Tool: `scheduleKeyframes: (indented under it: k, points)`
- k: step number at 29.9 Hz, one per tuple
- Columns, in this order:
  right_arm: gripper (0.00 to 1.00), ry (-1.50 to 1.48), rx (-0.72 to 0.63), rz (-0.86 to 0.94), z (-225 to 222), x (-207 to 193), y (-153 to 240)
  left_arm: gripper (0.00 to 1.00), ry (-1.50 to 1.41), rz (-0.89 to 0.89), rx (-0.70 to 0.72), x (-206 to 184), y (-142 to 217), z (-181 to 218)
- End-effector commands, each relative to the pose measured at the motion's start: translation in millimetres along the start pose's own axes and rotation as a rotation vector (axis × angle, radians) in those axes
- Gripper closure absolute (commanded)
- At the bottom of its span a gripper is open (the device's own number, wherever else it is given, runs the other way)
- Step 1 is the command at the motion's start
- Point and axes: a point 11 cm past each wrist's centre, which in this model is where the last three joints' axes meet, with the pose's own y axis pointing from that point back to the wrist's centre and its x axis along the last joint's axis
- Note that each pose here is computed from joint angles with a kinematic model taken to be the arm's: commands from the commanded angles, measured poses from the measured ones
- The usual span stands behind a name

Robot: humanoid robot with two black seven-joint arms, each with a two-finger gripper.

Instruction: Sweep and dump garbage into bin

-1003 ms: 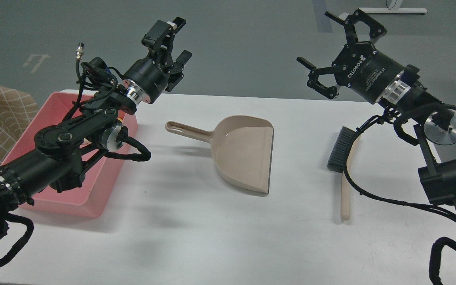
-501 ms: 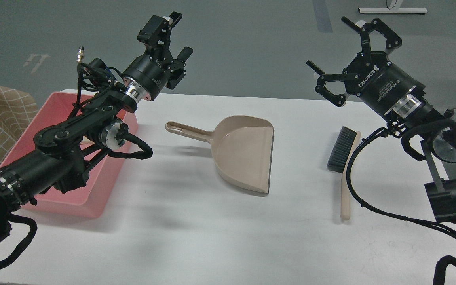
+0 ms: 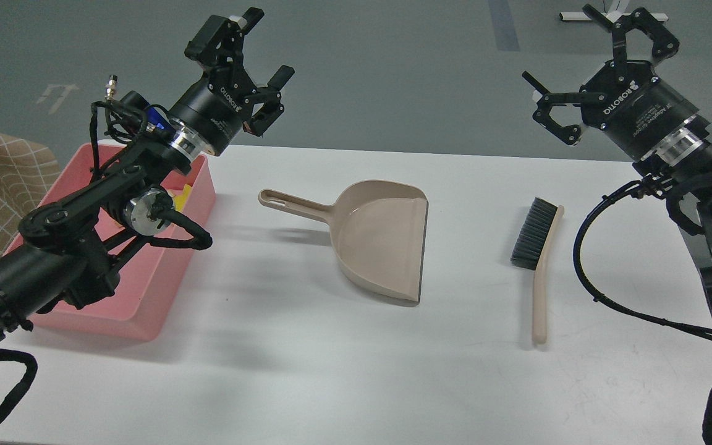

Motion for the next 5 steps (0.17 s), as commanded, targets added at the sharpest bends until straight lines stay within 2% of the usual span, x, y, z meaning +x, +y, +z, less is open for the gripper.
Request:
scheduleKeyframes:
  k: [1, 5]
  points:
    - [0.04, -0.002, -0.016, 0.003, 5.0, 1.2, -2.1, 0.02, -0.008, 0.004, -0.001, 5.4, 2.6, 4.1]
    - [0.03, 0.0, -0.057, -0.008, 17.9, -2.3, -7.5, 0.02, -0.007, 0.001, 0.002, 5.5, 3.5, 3.4]
